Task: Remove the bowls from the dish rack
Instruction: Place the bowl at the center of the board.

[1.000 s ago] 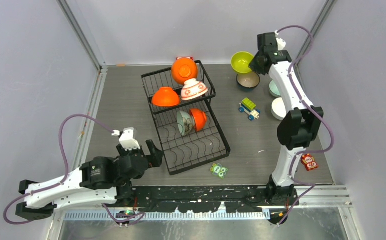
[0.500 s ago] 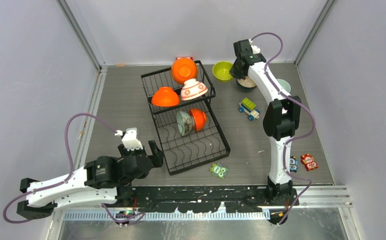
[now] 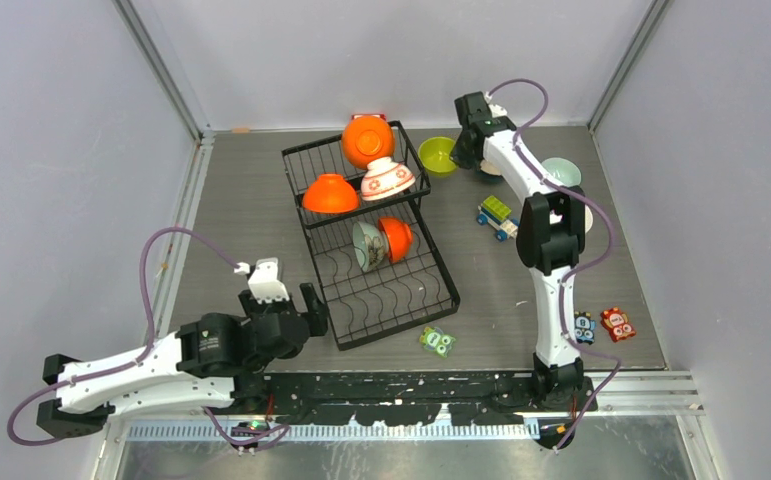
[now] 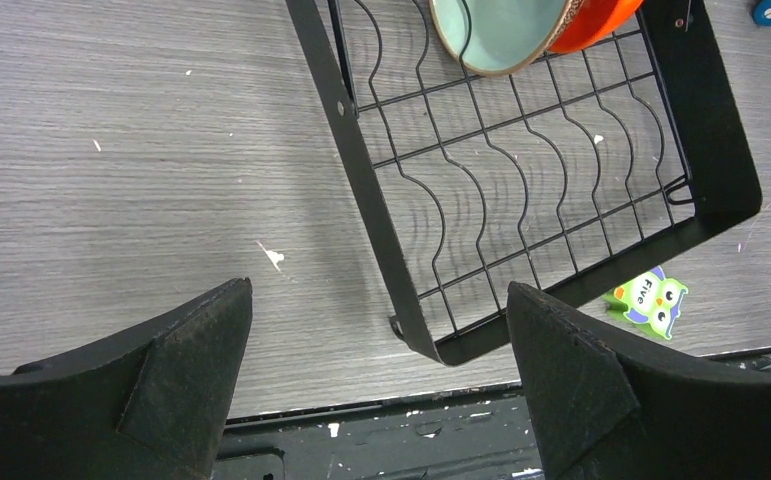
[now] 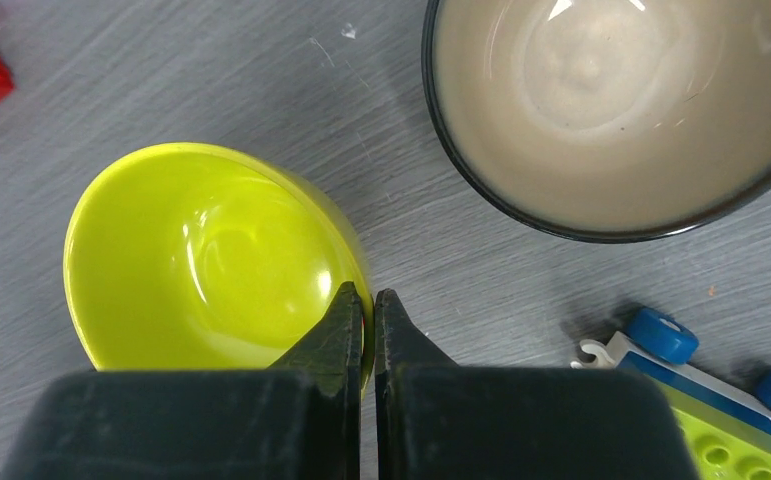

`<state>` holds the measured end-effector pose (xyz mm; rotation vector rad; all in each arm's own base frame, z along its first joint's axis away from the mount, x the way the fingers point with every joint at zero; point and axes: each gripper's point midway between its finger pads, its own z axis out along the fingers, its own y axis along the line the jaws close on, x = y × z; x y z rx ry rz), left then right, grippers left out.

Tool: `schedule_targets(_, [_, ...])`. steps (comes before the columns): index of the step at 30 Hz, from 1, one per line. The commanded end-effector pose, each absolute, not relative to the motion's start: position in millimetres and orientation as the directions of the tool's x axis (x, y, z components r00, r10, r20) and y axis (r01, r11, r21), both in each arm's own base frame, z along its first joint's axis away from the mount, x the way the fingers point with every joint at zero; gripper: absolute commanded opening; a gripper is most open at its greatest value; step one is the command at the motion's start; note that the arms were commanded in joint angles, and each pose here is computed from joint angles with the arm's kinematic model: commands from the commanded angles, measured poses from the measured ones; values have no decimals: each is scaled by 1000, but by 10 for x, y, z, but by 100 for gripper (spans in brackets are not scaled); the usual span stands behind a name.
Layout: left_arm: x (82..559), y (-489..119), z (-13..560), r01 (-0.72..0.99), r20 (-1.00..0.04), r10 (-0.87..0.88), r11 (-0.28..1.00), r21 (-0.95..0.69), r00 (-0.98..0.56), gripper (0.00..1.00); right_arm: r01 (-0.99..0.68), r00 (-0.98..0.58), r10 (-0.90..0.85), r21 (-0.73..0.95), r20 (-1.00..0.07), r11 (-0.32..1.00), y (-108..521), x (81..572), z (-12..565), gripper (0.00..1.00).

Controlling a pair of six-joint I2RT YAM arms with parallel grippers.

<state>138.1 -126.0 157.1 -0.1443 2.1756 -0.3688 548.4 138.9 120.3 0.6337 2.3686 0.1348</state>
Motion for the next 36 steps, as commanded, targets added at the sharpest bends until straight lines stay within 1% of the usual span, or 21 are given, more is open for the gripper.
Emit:
schedule_targets(1, [1433,-1320,1632,14,-774,-284,935,-353,-565,100,402,-601,485,284,-635,870,1445,5619,1331,1])
schedule_targets(12, [1431,-1286,1620,10,-775,-290,934,-357,-561,100,407,-629,452,228,-633,885,1448,5668,1029,1])
schedule_targets(20, [1420,-1277,1587,6,-771,-290,934,-356,-567,100,398,-647,444,222,-620,890,1478,5681,917,1])
schedule_targets(24, [1415,-1267,1582,2,-769,-293,934,-357,-569,100,393,-659,434,210,-614,895,1475,5685,851,6])
schedule_targets(30, [1411,-1247,1564,-8,-766,-298,934,-357,-570,100,396,-667,435,207,-605,894,1455,5700,773,12])
schedule_targets(36, [1409,-1253,1543,-10,-765,-295,935,-354,-573,100,402,-665,452,225,-595,887,1458,5736,747,24])
